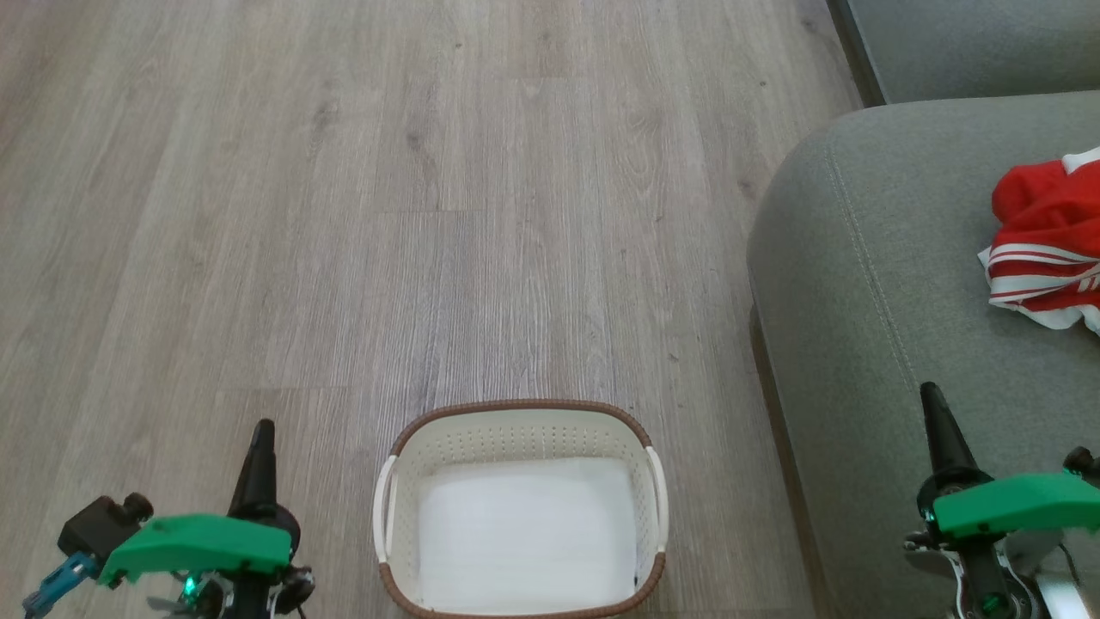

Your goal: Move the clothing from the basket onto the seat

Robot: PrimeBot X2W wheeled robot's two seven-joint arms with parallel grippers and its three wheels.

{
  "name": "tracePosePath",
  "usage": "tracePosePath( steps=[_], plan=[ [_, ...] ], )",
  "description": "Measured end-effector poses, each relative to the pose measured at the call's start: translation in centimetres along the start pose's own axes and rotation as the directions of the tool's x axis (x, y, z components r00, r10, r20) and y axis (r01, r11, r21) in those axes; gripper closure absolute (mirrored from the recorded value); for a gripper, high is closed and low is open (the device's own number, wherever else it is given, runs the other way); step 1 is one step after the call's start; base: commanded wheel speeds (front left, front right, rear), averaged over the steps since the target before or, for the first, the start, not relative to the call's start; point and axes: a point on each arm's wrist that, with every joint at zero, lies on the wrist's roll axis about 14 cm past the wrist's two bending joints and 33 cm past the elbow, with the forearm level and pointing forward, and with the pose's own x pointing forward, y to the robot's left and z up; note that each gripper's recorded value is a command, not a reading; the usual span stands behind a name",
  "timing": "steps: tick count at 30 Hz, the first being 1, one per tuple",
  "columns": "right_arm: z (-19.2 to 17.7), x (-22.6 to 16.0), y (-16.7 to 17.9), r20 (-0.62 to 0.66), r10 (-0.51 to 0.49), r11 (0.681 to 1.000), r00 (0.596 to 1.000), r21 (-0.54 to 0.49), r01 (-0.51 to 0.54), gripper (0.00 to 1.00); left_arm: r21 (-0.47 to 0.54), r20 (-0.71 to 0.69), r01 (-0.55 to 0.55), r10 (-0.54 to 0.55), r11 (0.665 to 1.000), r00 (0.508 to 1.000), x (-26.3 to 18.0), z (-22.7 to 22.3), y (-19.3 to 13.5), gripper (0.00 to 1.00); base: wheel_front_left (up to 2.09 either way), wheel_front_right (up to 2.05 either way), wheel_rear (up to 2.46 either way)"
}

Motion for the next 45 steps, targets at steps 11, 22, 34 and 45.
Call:
tracePosePath(
  steps=[11, 22, 34, 45],
  plan=[
    [-0.2, 0.1, 0.0, -0.007, -0.007, 0.992, 1.000, 0.123, 0.008, 1.00, -0.122, 0.007, 0.010, -0.010, 0.992, 1.000, 0.4, 0.7, -0.2, 1.00, 0.00, 0.00, 0.00],
    [0.0, 0.3, 0.2, -0.002, -0.005, 0.970, 1.000, 0.242, 0.005, 1.00, -0.241, -0.005, 0.023, -0.025, 0.970, 1.000, 0.5, 0.7, -0.4, 1.00, 0.00, 0.00, 0.00],
    [-0.3, 0.3, 0.2, -0.011, -0.003, 0.934, 1.000, 0.358, 0.006, 1.00, -0.356, 0.011, 0.050, -0.049, 0.933, 0.999, 0.9, 1.5, -0.9, 1.00, 0.00, 0.00, 0.00],
    [-0.1, 0.6, 0.6, -0.001, 0.009, 0.884, 1.000, 0.467, -0.008, 1.00, -0.466, 0.014, 0.067, -0.068, 0.882, 0.998, 0.9, 1.8, -1.1, 1.00, 0.00, 0.00, 0.00]
  ],
)
